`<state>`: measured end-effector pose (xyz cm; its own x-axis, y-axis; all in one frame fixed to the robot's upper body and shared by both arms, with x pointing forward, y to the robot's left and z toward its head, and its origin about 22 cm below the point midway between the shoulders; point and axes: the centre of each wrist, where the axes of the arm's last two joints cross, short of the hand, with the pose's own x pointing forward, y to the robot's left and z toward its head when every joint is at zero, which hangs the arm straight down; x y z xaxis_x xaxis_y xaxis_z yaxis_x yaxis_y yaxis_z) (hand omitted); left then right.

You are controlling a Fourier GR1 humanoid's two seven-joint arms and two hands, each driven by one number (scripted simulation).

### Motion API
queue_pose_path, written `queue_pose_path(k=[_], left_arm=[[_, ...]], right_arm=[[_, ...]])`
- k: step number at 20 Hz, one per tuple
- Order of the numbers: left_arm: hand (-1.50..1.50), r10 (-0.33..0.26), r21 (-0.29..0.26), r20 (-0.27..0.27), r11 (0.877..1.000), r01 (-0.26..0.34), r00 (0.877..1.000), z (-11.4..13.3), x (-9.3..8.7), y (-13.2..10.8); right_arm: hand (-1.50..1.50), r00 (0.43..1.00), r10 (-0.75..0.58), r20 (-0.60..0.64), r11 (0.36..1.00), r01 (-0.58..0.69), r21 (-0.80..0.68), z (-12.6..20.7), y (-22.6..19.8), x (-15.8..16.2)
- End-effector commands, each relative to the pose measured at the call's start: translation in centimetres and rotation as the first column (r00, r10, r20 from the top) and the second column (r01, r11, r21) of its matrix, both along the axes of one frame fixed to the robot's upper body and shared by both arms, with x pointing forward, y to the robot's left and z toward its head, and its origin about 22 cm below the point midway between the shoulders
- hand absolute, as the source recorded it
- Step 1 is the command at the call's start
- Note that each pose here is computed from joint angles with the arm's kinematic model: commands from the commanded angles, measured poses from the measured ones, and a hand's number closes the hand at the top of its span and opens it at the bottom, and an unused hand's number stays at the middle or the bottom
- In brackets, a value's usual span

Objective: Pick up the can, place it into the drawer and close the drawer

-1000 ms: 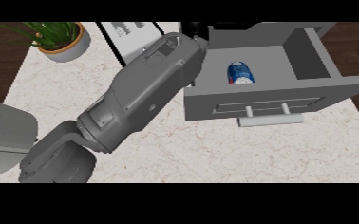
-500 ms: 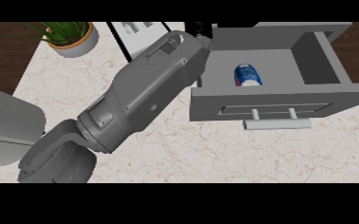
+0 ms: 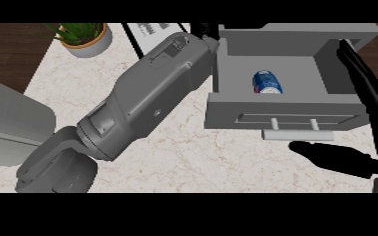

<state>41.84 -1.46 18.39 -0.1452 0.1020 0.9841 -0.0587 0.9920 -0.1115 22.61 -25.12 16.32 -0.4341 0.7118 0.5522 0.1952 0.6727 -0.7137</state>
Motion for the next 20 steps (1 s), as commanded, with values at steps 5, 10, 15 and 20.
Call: queue_pose_path(k=[5, 10, 15, 20], left_arm=[[-1.5, 0.023, 0.012, -0.011, 1.0, -0.023, 1.0, 2.1, 0.2, 1.7], [-1.5, 0.049, 0.023, -0.002, 0.999, -0.049, 0.999, 2.1, 1.2, 3.8], [-1.5, 0.059, 0.017, -0.009, 0.998, -0.059, 0.998, 1.3, 0.4, 4.7], [-1.5, 0.06, 0.023, -0.005, 0.998, -0.06, 0.998, 1.8, 0.6, 7.5]], right_arm=[[-1.5, 1.0, 0.005, -0.022, 0.971, -0.01, -0.237, -2.3, 3.0, 6.0], [-1.5, 0.999, -0.005, -0.042, 0.912, -0.013, -0.409, -4.3, 4.4, 10.2], [-1.5, 0.996, -0.068, -0.053, 0.892, 0.037, -0.45, -7.5, 5.8, 12.9], [-1.5, 0.989, -0.136, -0.06, 0.877, 0.092, -0.472, -8.7, 4.9, 16.4]])
